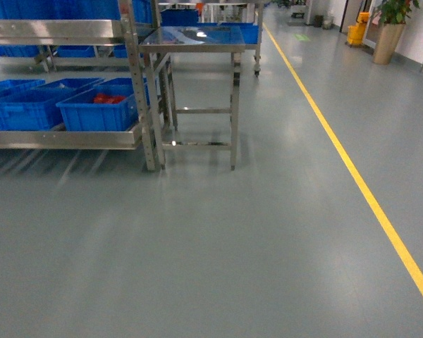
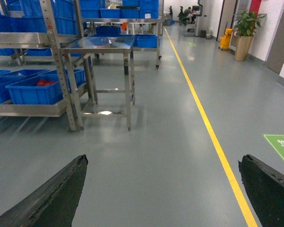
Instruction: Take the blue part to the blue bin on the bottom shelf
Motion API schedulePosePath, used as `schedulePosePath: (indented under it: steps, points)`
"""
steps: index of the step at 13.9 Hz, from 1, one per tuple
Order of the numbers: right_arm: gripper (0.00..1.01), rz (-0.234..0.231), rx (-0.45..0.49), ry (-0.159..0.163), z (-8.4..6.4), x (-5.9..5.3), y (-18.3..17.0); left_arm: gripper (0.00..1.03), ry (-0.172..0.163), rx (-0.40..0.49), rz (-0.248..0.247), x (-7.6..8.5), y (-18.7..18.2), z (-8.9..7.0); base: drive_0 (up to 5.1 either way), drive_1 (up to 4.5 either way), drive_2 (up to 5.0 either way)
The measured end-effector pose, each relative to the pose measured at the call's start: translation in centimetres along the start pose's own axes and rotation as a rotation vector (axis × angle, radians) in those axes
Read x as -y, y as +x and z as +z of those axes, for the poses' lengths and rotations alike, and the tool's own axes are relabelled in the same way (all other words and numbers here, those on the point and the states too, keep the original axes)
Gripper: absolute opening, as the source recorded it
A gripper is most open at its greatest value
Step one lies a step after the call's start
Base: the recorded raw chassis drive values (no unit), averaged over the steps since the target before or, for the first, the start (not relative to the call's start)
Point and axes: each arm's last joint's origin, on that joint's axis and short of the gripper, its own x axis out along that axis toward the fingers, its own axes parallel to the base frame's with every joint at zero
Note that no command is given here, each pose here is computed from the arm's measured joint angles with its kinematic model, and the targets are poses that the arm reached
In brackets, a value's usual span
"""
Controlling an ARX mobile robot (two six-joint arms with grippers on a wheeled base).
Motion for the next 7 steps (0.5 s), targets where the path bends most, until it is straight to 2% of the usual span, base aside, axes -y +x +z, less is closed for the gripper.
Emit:
schedulePosePath:
  steps: [7]
  points:
    - [0.98, 0.000, -0.003, 0.000, -0.03, 0.00, 0.00, 0.44, -0.001, 0.001, 0.000, 0.00, 0.00, 0.01, 0.0, 4.23, -4.1]
